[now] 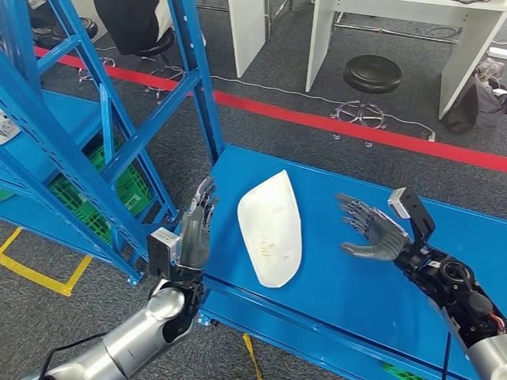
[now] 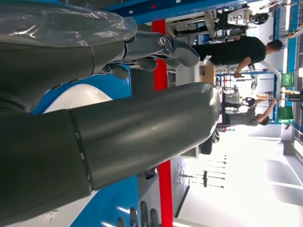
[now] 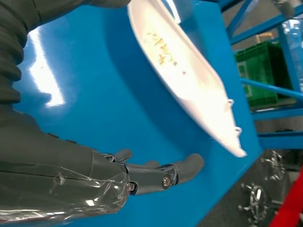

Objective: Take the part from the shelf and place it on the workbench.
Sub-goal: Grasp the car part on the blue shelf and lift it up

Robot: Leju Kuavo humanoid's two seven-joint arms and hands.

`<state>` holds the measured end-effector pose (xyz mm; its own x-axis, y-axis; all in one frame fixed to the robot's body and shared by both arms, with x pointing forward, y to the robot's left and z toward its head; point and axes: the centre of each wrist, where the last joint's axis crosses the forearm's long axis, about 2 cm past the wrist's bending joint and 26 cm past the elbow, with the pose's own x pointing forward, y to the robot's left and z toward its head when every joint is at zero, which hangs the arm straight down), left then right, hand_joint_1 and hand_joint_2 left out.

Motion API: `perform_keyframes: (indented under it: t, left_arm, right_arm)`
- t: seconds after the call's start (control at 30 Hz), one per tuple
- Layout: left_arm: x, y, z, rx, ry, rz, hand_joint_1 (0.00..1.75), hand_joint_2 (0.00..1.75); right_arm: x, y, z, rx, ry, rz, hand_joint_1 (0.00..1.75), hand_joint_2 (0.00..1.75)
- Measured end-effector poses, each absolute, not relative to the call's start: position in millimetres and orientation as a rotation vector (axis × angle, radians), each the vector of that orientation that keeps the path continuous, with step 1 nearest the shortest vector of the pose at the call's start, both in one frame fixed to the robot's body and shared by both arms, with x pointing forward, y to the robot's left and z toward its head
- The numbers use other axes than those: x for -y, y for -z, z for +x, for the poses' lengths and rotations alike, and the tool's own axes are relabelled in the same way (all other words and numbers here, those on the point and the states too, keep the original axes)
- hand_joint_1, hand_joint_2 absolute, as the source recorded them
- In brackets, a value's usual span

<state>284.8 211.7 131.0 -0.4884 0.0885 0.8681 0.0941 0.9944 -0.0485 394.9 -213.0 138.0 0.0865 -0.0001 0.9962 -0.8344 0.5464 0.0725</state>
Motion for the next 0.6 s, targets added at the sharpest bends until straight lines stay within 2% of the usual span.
perform_keyframes:
  t: [0.6]
  left_arm:
    - [-210.8, -134.7, 288.1, 2.093, -0.003, -0.126, 0.0, 0.0]
  right_arm:
    - [171.6, -140.7, 390.5, 1.314, -0.842, 0.868, 0.0, 1.75]
